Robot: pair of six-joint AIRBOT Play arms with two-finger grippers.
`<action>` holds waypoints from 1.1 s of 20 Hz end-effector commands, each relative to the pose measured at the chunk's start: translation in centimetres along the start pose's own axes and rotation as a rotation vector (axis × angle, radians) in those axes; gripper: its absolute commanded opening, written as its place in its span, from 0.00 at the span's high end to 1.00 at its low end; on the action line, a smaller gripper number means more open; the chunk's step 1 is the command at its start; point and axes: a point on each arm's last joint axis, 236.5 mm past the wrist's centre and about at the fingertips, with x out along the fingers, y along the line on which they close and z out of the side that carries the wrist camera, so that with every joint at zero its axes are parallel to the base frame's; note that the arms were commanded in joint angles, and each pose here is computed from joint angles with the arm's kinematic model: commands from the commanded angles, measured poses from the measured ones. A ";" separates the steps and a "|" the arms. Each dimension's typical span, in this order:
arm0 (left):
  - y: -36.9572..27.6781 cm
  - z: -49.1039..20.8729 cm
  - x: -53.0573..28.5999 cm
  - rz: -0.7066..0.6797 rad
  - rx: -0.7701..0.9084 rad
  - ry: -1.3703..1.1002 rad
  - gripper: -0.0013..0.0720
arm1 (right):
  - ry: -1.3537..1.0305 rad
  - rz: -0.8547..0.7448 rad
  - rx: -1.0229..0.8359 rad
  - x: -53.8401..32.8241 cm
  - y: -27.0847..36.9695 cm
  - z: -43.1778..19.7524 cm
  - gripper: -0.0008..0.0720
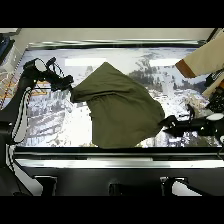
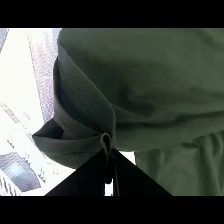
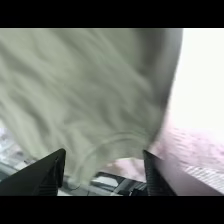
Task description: Fold the clothes and pants, and hang the long-sleeved shirts on hangers.
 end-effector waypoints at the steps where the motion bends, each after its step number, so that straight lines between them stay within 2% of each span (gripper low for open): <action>1: 0.0 -0.1 0.0 0.000 0.000 0.005 0.96 | -0.039 -0.036 0.026 1.5 -2.4 -0.8 0.23; 7: 0.0 -0.1 0.0 0.001 0.000 0.005 0.96 | -0.145 -0.002 0.058 1.4 -1.7 1.6 0.26; 10: 0.0 0.0 0.0 0.000 0.000 0.001 0.96 | -0.116 -0.023 -0.005 3.4 -0.2 0.8 0.26; 11: 0.0 0.0 0.0 0.000 0.000 0.001 0.96 | -0.108 -0.048 -0.011 4.2 0.1 0.5 0.31; 12: 0.0 0.0 0.0 0.000 0.000 0.001 0.96 | -0.107 -0.068 -0.017 4.9 0.4 0.3 0.47; 14: 0.0 0.0 0.0 0.000 0.000 0.001 0.96 | -0.119 -0.070 -0.014 5.3 1.0 0.5 0.92; 17: 0.1 0.0 0.0 0.001 -0.001 0.001 0.96 | -0.207 -0.056 -0.044 3.2 3.3 3.4 0.95; 22: 1.4 -1.0 -0.3 0.020 -0.019 0.056 0.96 | -0.708 -0.082 -0.030 -12.4 8.7 18.8 0.95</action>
